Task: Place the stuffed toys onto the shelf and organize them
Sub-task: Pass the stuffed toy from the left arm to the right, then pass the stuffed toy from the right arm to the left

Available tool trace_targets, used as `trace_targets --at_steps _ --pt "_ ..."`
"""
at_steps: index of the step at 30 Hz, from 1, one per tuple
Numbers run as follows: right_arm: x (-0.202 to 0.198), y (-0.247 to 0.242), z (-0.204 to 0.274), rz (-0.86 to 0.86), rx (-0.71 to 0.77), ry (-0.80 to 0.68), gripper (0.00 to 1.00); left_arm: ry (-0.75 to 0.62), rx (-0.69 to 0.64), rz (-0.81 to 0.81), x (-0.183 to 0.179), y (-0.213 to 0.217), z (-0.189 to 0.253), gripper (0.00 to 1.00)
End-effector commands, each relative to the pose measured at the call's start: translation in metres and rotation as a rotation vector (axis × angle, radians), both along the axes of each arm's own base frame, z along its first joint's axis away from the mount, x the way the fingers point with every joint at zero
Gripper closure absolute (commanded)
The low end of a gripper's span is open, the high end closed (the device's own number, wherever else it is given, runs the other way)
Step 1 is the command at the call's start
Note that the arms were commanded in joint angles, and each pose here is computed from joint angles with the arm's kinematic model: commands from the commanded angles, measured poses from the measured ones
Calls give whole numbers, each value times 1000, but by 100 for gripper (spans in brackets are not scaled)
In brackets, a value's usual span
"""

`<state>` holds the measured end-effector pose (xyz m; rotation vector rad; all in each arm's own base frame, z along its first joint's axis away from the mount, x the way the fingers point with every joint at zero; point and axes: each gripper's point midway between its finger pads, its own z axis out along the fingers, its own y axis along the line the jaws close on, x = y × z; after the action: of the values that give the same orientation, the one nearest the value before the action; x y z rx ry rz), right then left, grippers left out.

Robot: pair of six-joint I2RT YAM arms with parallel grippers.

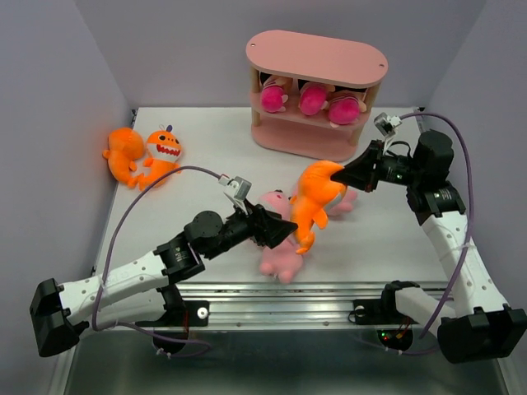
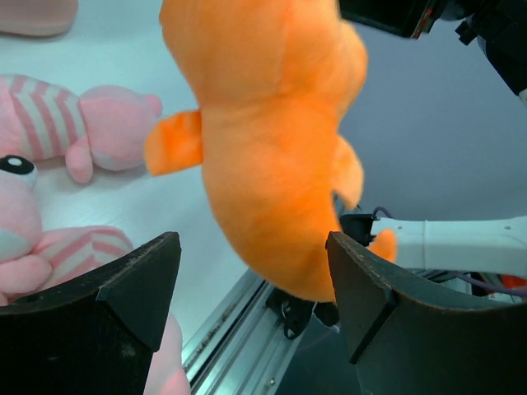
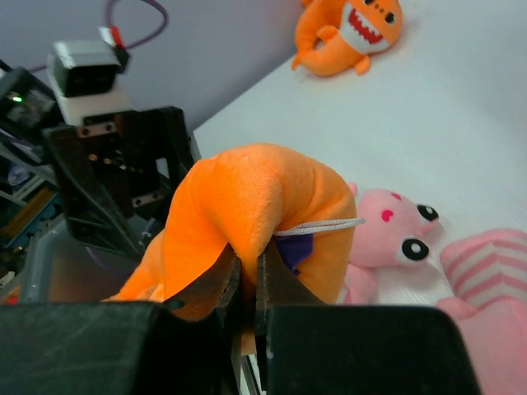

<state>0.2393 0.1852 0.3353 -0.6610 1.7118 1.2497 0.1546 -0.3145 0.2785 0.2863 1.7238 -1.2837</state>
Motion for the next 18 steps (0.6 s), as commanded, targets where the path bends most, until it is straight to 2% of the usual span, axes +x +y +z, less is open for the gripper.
trace_targets --at_steps 1,10,18 --pt "-22 6 53 114 102 -187 99 21 -149 -110 -17 -1 20 18" --pt "-17 7 63 104 152 -274 99 -18 -266 -249 -40 -1 40 18" --pt "-19 8 64 102 212 -270 99 -27 -289 -289 -42 -10 55 23"
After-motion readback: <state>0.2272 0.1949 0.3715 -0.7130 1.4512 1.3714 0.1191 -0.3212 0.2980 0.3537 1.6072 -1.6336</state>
